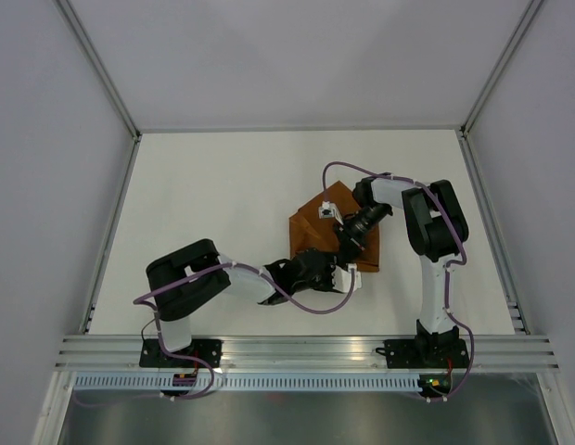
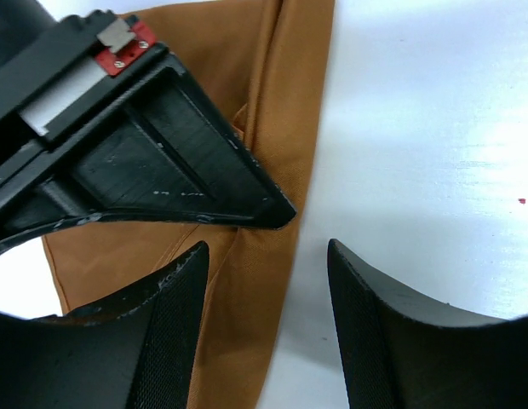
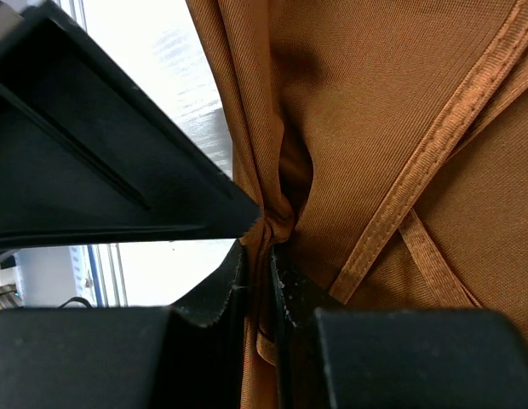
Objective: Fold the napkin, place the utensils inside, and roll it up
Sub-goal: Roll the napkin at the center of the board.
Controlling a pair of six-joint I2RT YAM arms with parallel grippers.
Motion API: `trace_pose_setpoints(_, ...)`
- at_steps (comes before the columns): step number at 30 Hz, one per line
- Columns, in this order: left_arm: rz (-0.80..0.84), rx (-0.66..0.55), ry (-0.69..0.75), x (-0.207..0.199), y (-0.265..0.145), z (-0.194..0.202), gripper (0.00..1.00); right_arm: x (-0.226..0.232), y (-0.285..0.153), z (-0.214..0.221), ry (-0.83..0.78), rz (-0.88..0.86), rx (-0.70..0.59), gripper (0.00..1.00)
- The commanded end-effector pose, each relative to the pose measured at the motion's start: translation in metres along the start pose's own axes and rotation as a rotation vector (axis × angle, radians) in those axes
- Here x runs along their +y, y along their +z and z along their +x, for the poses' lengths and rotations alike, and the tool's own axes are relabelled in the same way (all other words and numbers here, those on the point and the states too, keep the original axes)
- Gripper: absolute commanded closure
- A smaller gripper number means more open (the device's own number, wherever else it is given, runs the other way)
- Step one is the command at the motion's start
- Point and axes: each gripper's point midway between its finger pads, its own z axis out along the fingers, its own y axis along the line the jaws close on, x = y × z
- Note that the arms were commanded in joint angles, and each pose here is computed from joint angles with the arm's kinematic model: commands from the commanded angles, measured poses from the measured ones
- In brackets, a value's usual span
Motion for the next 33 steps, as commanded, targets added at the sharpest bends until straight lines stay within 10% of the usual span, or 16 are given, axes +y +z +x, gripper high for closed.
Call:
trace_pose_setpoints(1,0.042,-0.021,0.06,-0.001,0.009,-0.01,0.37,-0.039,0.007,0.029,-0.076,0.079,0.115,0.99)
trace_pose_setpoints(23,0.316,0.108,-0.241,-0.061,0.014,0.009,0.93,-0.037,0.002,0.03,-0.054,0.063,0.074,0.98)
trace_pose_setpoints(33,0.478,0.167,-0.448,-0.069,0.007,0.014,0.98,-0.024,-0.023,0.004,-0.117,0.161,-0.033,0.62)
